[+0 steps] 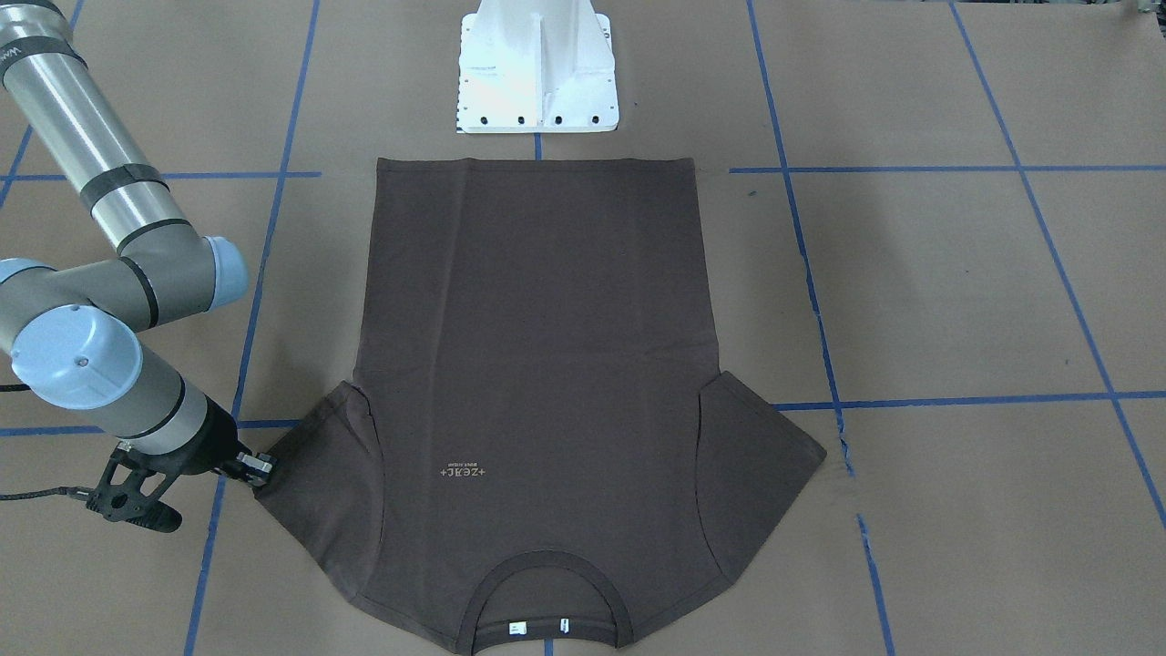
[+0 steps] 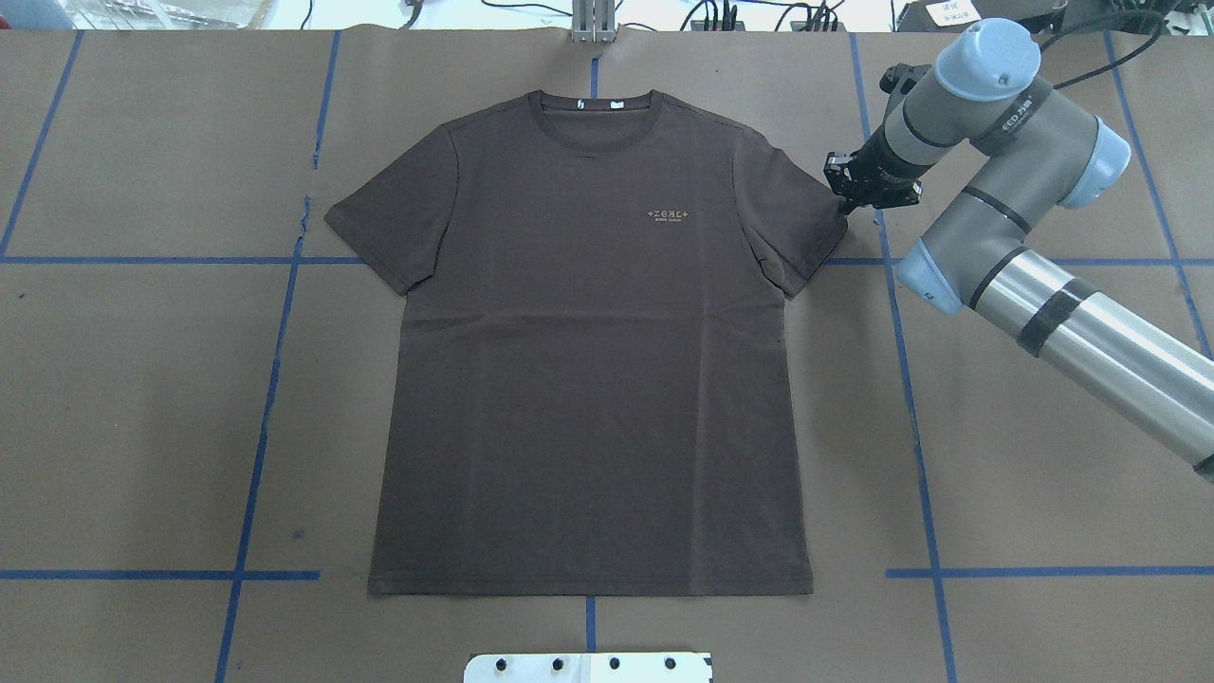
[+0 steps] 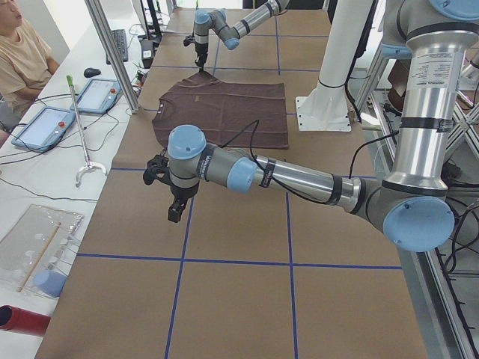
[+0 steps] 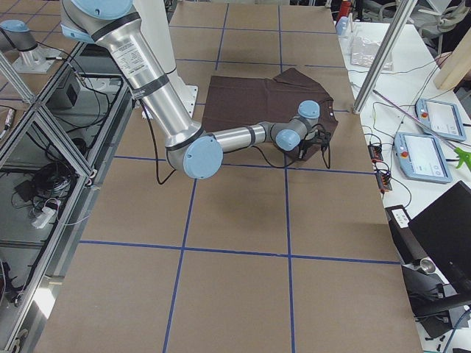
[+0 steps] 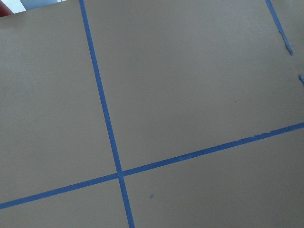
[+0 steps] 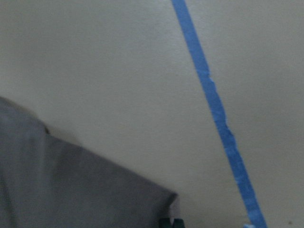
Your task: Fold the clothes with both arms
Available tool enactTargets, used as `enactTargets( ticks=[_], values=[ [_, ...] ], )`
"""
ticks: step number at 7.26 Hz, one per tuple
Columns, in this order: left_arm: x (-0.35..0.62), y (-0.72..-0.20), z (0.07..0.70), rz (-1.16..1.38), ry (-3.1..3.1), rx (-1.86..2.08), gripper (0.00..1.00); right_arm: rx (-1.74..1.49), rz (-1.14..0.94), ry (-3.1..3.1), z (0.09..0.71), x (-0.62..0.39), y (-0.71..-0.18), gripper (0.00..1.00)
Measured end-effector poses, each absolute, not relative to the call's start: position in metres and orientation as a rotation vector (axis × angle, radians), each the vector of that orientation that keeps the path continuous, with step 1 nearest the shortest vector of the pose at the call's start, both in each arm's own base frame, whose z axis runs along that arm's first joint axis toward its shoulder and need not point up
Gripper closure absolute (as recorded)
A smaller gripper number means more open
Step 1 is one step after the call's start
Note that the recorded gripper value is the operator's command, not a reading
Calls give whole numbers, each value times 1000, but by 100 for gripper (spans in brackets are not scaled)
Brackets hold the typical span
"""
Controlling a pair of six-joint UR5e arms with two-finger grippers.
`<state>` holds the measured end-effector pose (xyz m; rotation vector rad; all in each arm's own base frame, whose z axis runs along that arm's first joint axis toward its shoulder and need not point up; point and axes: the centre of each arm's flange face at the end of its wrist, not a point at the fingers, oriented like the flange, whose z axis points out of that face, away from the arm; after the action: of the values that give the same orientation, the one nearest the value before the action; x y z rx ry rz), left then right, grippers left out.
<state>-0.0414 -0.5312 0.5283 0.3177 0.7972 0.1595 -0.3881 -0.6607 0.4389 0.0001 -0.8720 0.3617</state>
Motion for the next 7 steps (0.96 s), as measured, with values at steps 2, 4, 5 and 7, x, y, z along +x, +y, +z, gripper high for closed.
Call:
enactTargets(
  ticks=[2,4,5,7],
  values=[
    [-41,-531,528,161,808,316,0,21,374,-932,372,-416,-668,100],
    [-39,-529,526,166,840,312,0,82,392,-941,314,-477,-657,84],
    [-39,-529,525,167,845,313,0,111,394,-932,302,-498,-654,16],
    [-38,-529,525,163,848,311,0,135,405,-931,287,-508,-657,0]
  ],
)
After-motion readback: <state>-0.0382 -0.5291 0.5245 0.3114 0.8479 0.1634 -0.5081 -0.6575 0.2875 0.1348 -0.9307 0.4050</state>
